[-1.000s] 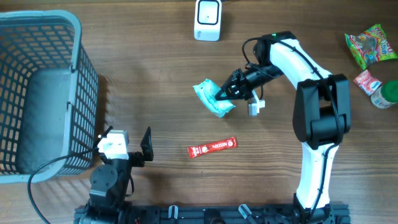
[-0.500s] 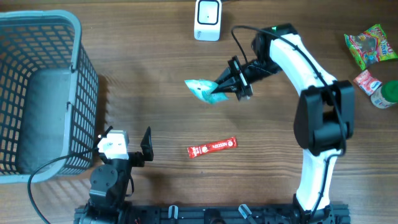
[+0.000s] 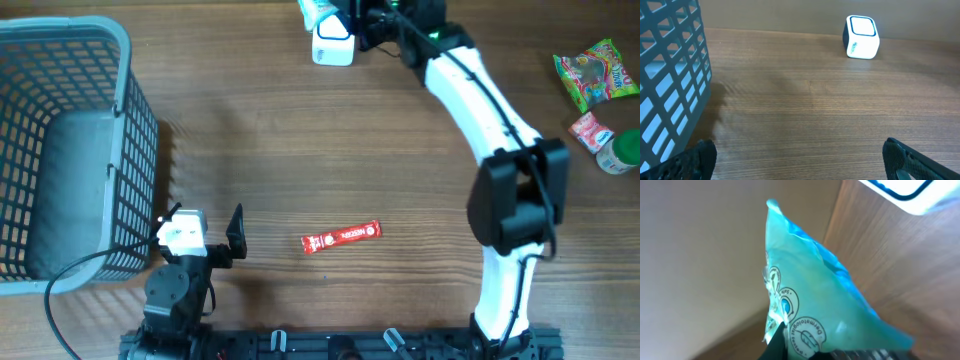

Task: Scan the item barcode
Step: 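Hold the wipes pack in front of the scanner, then carry the wipes pack to the right edge and release it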

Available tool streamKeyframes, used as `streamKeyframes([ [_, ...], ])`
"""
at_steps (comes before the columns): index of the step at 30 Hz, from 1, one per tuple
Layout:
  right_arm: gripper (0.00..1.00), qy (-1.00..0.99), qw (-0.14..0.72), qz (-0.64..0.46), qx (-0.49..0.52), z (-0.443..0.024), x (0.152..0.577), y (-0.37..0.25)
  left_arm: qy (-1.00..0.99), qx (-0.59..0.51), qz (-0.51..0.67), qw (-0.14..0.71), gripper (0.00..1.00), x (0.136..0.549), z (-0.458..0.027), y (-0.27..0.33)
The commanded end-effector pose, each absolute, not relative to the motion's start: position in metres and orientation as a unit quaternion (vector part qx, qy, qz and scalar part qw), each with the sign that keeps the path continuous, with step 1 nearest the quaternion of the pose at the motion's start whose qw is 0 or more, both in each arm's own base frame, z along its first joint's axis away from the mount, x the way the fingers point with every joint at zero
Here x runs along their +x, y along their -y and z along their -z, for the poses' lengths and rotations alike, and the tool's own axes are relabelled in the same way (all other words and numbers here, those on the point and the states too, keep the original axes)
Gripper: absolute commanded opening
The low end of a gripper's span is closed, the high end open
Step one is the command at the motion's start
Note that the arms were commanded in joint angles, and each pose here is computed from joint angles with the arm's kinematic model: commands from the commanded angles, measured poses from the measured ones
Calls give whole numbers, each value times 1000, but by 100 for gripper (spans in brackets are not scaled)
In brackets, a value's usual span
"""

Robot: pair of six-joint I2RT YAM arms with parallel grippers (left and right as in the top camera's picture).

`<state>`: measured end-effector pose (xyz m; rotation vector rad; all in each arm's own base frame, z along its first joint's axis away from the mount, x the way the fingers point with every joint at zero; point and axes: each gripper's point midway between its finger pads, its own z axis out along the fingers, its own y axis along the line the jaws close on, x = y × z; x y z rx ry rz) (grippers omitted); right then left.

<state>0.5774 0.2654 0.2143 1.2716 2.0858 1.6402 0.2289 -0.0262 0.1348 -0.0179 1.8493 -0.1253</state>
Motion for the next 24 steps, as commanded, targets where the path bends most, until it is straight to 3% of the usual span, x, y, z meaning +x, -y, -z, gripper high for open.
streamKeyframes([
  [1,5,-668,81,-545,500,-160,600,-277,-796,-8,43,604,100,229,-136,23],
  [8,5,-666,123,-501,539,-125,611,-260,-796,-8,43,604,100,229,-136,23],
  [13,5,-709,114,-483,500,-155,602,-252,-796,-8,43,604,100,229,-136,23],
  [18,4,-739,123,-345,566,-189,551,-122,-796,-8,43,604,100,229,-136,23],
  [20,5,-741,127,-228,618,-180,509,-27,-796,-8,43,604,100,229,-136,23],
  [24,5,-766,129,-118,619,-148,472,87,-796,-8,43,604,100,229,-136,23],
])
